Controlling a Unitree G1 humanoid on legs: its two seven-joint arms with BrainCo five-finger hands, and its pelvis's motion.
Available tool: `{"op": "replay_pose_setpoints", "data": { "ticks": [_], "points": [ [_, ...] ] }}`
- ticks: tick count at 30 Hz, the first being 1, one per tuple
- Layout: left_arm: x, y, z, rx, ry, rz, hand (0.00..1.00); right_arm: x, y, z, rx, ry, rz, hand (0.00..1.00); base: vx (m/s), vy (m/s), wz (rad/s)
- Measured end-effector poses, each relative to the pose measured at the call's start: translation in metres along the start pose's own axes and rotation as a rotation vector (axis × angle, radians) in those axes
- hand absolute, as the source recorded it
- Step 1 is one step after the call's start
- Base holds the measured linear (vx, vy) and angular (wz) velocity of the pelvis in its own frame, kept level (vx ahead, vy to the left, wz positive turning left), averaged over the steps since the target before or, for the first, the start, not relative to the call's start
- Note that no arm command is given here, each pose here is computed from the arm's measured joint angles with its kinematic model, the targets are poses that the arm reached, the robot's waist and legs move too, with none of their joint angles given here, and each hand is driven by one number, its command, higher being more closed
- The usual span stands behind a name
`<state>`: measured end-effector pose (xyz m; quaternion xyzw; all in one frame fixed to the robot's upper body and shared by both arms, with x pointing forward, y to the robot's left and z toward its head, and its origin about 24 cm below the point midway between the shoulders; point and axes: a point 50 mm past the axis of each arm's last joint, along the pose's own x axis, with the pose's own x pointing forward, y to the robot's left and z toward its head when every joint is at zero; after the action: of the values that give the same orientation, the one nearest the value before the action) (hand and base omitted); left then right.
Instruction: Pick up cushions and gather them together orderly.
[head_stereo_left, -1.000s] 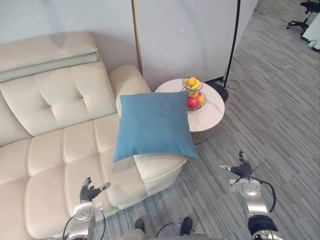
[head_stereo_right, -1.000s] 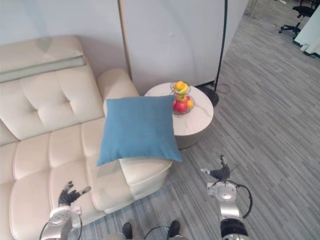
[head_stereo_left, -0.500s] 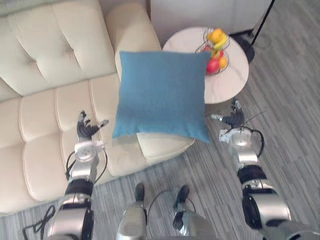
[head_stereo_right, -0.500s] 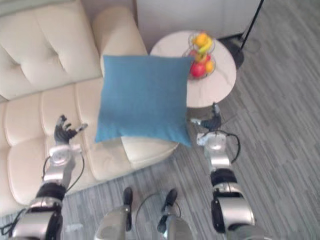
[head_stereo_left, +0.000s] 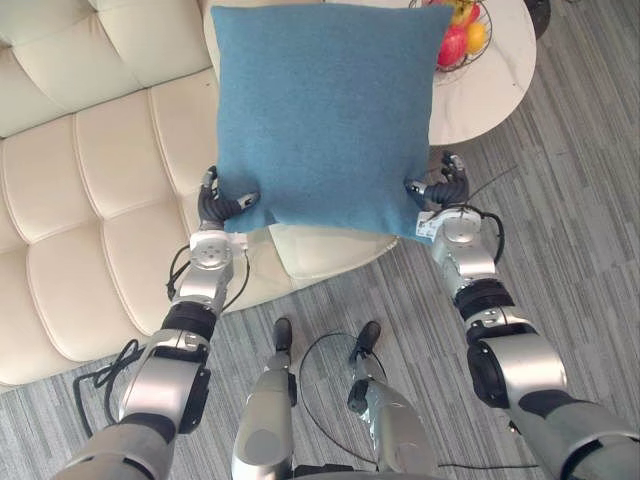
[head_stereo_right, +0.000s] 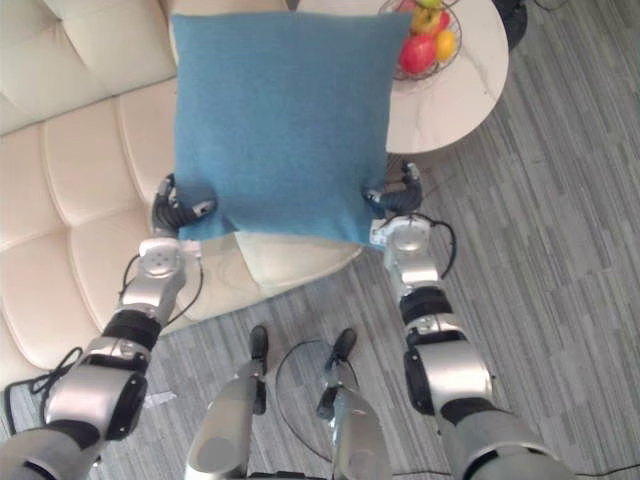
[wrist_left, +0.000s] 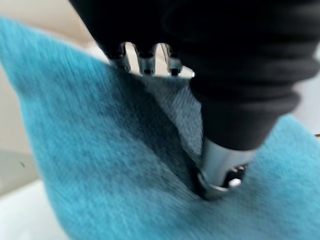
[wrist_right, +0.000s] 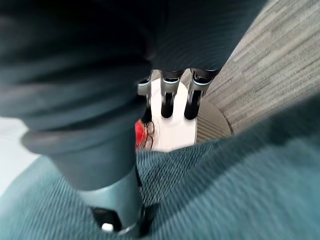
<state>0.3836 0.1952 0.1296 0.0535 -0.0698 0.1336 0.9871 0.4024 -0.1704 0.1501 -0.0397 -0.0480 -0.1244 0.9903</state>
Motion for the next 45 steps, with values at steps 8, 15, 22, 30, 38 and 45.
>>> {"op": "replay_pose_setpoints", "data": {
  "ticks": [8,15,22,30,38,45],
  "points": [
    [-0.001,-0.01,0.023,-0.072,-0.089,-0.013,1.0,-0.002,0.007,0.009,0.017,-0.06,0.031,1.0,0.01,0.008,0.01],
    [-0.046,-0.019,0.002,-0.146,-0.106,-0.082,1.0,-0.052,0.006,-0.04,0.044,-0.034,0.09,1.0,0.08,0.037,0.0],
    [-0.104,-0.015,-0.036,-0.241,0.004,-0.105,1.0,-0.113,-0.011,-0.074,0.146,0.016,0.11,1.0,0.05,0.025,0.04],
    [-0.172,0.0,-0.058,-0.366,0.12,-0.105,1.0,-0.167,-0.023,-0.089,0.194,0.051,0.155,1.0,0.0,0.003,0.0],
    [-0.204,0.012,-0.068,-0.377,0.192,-0.088,1.0,-0.195,-0.022,-0.095,0.131,0.069,0.22,1.0,-0.08,0.007,0.0],
    [-0.208,0.008,-0.07,-0.393,0.21,-0.109,1.0,-0.198,-0.026,-0.098,0.098,0.077,0.205,1.0,-0.08,-0.011,0.6]
  ]
}}
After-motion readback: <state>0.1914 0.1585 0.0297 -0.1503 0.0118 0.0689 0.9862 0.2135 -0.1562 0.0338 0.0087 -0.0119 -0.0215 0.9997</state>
